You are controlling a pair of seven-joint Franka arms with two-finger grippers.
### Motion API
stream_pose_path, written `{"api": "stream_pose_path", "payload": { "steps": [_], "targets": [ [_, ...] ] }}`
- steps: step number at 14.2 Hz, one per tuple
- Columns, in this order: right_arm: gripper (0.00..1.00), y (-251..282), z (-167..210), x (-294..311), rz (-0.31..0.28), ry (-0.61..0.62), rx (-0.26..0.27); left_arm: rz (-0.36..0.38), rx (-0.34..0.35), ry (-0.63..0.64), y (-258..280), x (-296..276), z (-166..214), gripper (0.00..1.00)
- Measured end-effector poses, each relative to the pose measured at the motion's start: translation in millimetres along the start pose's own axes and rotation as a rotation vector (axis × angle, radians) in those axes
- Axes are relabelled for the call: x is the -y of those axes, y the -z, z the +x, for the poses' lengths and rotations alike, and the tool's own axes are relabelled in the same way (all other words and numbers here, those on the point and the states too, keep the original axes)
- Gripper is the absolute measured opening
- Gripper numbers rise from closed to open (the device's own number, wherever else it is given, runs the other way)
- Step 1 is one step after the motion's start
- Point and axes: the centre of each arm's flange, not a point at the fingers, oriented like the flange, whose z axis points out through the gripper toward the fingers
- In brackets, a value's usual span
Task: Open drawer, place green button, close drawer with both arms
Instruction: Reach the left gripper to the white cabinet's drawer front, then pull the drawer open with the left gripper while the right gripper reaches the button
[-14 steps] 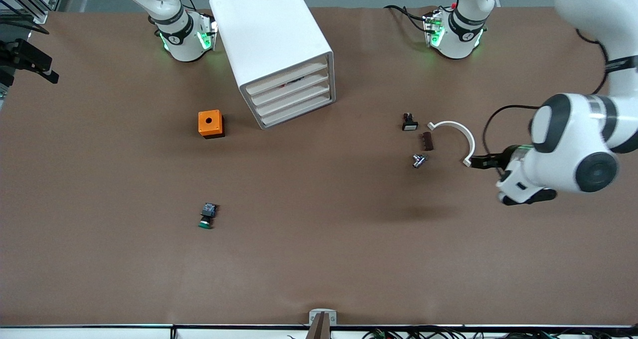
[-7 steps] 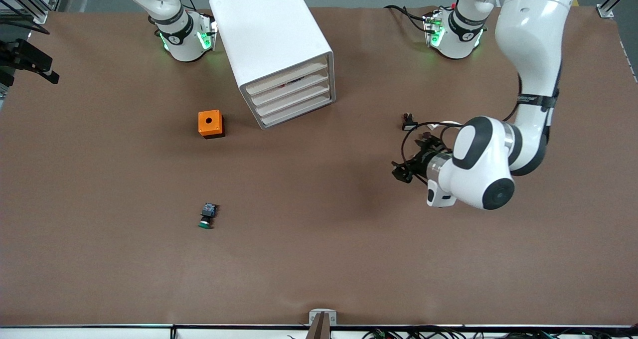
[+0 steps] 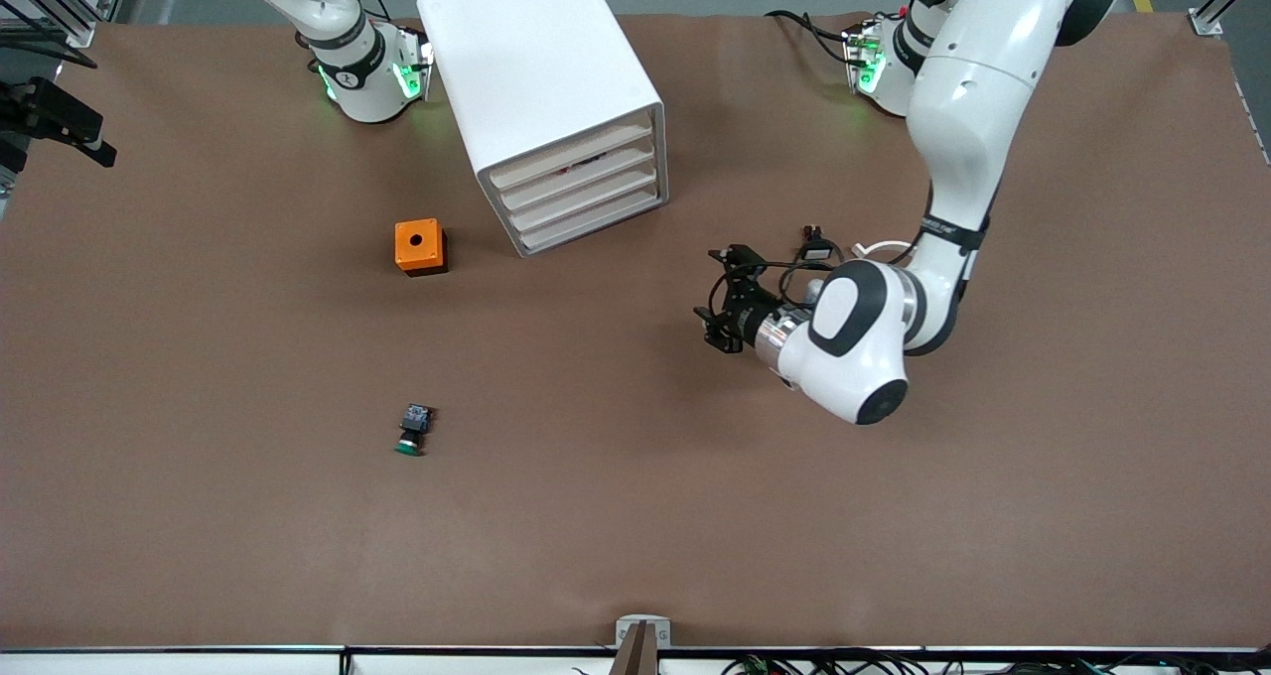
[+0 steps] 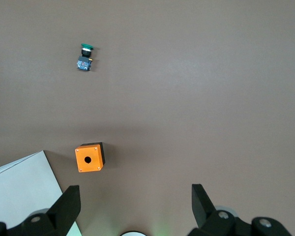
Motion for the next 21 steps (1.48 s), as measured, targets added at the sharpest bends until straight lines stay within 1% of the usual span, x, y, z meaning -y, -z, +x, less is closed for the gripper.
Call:
{"api": "stream_pose_path", "payload": {
  "steps": [3,5,6,8,11,12,13,14,15,16,17,18,19,21],
  "targets": [
    [1.00,0,0,-5,-0.002,-0.010,-0.002,0.101,0.005,0.145,-53,-13,-2,1.00],
    [1.00,-11,6,-13,-0.003,-0.027,0.019,0.166,0.004,0.215,-84,-14,-8,1.00],
    [1.00,-21,13,-17,-0.008,-0.032,0.033,0.192,-0.001,0.246,-98,-14,-10,1.00],
    [1.00,-46,37,-19,-0.025,-0.031,0.038,0.236,-0.016,0.296,-123,-17,-9,1.00],
    [1.00,-99,76,-19,-0.040,-0.025,0.086,0.296,-0.039,0.322,-158,-16,-11,0.98],
    [1.00,-118,87,-20,-0.043,-0.023,0.105,0.318,-0.046,0.326,-169,-13,-13,0.91],
    [1.00,-139,99,-21,-0.047,-0.022,0.120,0.337,-0.052,0.327,-179,-11,-15,0.91],
    [1.00,-160,112,-21,-0.052,-0.019,0.117,0.351,-0.060,0.328,-188,-9,-17,0.86],
    [1.00,-178,124,-18,-0.057,-0.015,0.109,0.360,-0.070,0.326,-196,-6,-19,0.77],
    [1.00,-194,136,-10,-0.060,-0.028,0.099,0.367,-0.080,0.324,-204,-4,-21,0.77],
    [1.00,-210,146,5,-0.059,-0.064,0.083,0.372,-0.089,0.323,-210,-2,-22,0.72],
    [1.00,-223,155,23,-0.050,-0.105,0.068,0.377,-0.097,0.322,-216,-1,-23,0.64],
    [1.00,-237,162,41,-0.032,-0.146,0.060,0.382,-0.104,0.322,-221,0,-23,0.64],
    [1.00,-266,174,68,0.009,-0.194,0.046,0.391,-0.110,0.321,-229,2,-24,0.45]
  ]
}}
